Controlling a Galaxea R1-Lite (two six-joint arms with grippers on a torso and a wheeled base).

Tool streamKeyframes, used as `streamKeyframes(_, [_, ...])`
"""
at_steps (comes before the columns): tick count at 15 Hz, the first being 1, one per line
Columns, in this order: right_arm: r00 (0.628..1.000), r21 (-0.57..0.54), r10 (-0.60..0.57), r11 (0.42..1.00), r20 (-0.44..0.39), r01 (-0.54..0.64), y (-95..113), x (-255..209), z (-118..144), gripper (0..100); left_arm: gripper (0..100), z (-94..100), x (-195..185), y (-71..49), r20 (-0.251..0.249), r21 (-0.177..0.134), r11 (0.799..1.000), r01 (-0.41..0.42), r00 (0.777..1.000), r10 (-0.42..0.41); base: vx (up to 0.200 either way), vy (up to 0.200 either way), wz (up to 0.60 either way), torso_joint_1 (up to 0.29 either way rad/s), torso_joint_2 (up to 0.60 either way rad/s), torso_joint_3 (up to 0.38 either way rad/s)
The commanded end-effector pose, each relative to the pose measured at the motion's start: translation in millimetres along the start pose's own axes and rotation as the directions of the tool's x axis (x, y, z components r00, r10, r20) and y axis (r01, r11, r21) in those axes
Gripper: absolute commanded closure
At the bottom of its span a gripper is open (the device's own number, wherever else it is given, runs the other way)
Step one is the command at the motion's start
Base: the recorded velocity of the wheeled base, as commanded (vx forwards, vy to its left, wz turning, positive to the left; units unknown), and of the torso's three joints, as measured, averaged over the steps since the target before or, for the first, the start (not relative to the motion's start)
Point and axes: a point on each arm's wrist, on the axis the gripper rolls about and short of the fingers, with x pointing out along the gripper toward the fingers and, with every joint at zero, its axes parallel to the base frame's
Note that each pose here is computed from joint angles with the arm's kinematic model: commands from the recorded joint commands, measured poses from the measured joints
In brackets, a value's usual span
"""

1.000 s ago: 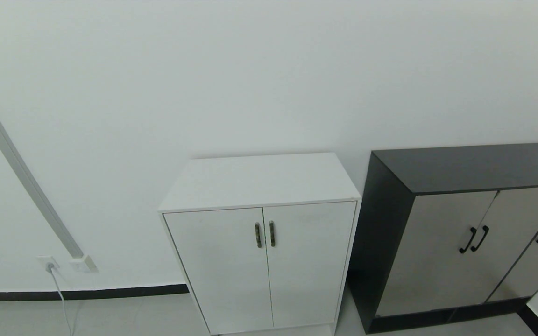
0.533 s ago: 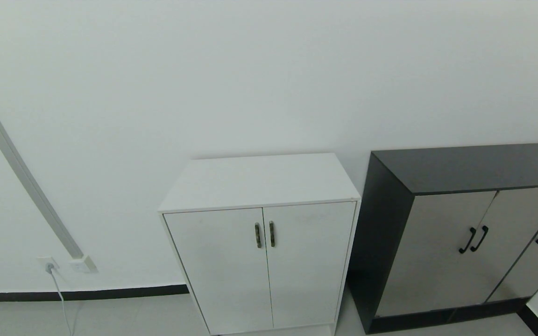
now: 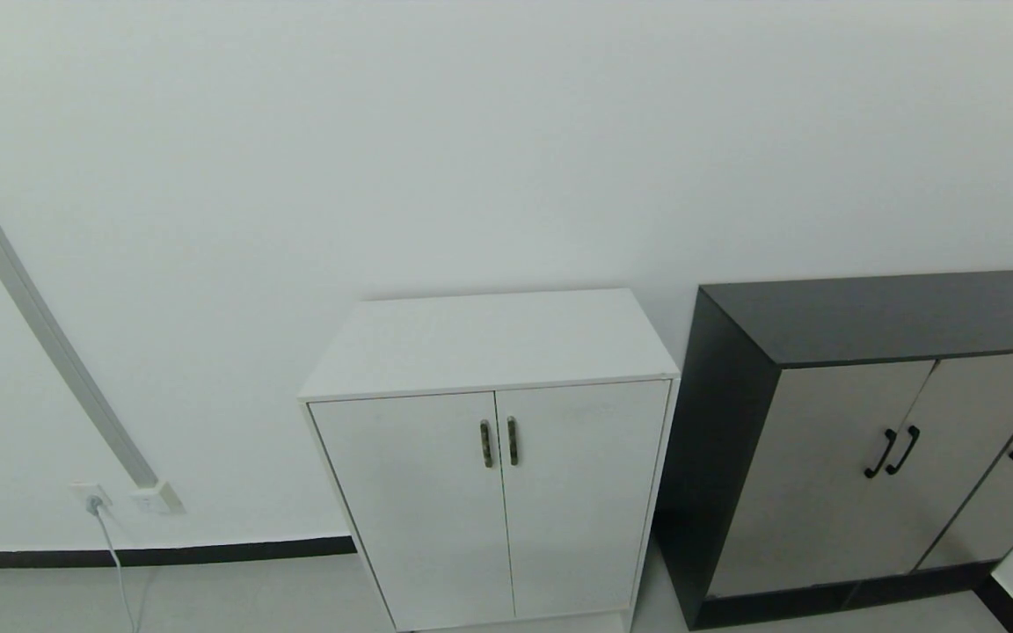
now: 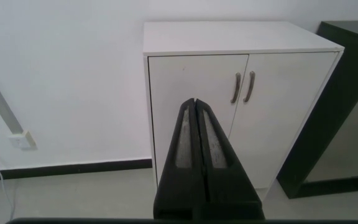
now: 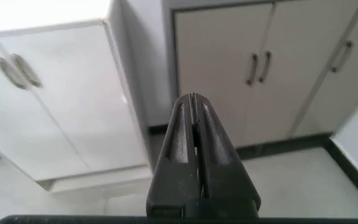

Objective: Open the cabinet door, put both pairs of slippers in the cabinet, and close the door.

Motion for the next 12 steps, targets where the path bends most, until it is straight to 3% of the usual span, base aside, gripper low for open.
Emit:
streamKeyframes(1, [0.994, -0.006, 0.095, 0.995, 0.048, -0.095, -1.6, -4.0, -1.0, 100, 100, 0.0, 0.1, 0.0, -0.001, -0.001, 1.000, 0.002, 1.000, -0.002, 0.000, 0.000, 0.00, 0.000, 0.00, 0.000])
streamKeyframes(4, [0.993, -0.023, 0.060, 0.998, 0.097, -0.058, -1.4, -7.5, -2.4, 100, 100, 0.0, 0.1, 0.0, -0.001, -0.001, 1.000, 0.001, 1.000, -0.001, 0.000, 0.000, 0.00, 0.000, 0.00, 0.000])
streamKeyframes(6, [0.994, 0.067, -0.027, 0.998, 0.106, 0.020, -3.3, -7.4, -1.9, 100, 100, 0.0, 0.1, 0.1, -0.001, 0.001, 1.000, -0.001, 1.000, 0.001, 0.000, 0.000, 0.00, 0.000, 0.00, 0.000])
streamKeyframes(12, [0.994, 0.053, -0.023, 0.998, 0.104, 0.017, -3.2, -7.4, -2.1, 100, 100, 0.0, 0.1, 0.0, -0.001, 0.004, 1.000, -0.002, 1.000, 0.002, 0.000, 0.000, 0.00, 0.000, 0.00, 0.000])
